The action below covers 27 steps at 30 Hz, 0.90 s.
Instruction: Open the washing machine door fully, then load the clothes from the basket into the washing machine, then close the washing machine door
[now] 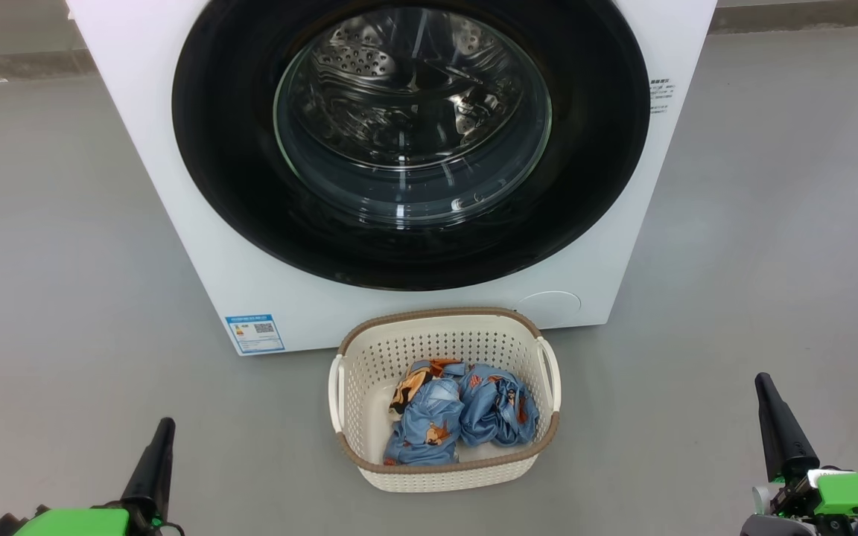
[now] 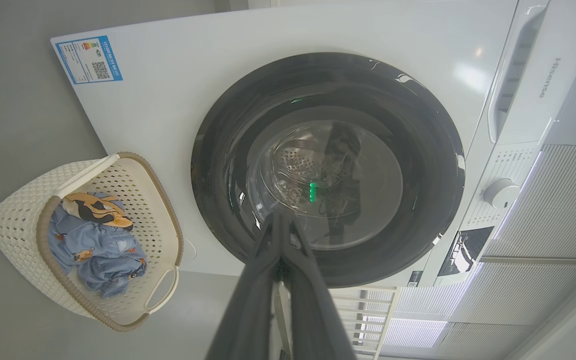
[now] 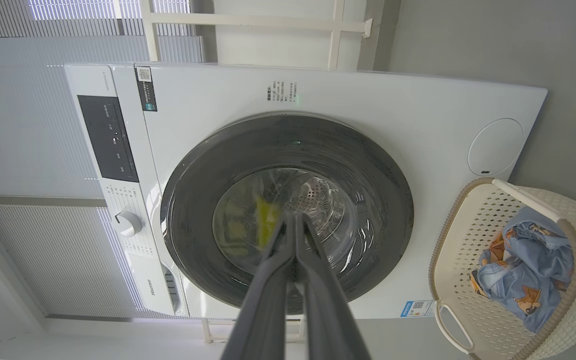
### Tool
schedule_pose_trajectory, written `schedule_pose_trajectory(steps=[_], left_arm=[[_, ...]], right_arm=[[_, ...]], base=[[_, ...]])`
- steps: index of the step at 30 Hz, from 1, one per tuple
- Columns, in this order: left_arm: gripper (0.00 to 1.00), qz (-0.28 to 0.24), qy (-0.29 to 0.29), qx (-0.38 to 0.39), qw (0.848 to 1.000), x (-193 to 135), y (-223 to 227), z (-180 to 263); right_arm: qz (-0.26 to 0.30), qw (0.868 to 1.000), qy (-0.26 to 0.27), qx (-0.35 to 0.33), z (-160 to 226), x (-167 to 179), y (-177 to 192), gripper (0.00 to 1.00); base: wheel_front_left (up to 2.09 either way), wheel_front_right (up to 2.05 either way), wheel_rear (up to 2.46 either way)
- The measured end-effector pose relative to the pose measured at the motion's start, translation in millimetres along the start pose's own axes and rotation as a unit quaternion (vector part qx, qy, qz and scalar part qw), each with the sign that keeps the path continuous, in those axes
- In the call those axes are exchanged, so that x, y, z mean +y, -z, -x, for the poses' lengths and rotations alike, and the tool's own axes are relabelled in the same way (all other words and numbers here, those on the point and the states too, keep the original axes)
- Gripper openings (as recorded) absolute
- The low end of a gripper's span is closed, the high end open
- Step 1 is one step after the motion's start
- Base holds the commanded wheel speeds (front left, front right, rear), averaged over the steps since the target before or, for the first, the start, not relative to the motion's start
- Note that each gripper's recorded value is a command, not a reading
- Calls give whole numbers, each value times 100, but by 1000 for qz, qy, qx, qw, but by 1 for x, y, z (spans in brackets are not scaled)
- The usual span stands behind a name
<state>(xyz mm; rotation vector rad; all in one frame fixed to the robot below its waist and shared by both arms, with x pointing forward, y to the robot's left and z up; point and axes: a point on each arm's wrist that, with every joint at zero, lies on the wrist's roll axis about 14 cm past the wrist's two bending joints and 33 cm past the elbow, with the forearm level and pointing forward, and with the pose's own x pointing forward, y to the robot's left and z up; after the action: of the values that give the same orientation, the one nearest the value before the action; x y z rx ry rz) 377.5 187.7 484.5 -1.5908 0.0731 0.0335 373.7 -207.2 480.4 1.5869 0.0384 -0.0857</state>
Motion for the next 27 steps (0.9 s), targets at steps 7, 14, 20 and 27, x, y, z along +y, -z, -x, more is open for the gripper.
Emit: schedule_pose_trajectory(steps=[7,14,20,27], left_arm=[[0,1,0,0,1000,0,0,0],[0,1,0,0,1000,0,0,0],[0,1,0,0,1000,0,0,0],[0,1,0,0,1000,0,0,0]], right_arm=[[0,1000,0,0,0,0,0,0],[0,1000,0,0,0,0,0,0],[0,1000,0,0,0,0,0,0],[0,1000,0,0,0,0,0,0]], base=[[0,0,0],[0,0,0],[0,0,0],[0,0,0]])
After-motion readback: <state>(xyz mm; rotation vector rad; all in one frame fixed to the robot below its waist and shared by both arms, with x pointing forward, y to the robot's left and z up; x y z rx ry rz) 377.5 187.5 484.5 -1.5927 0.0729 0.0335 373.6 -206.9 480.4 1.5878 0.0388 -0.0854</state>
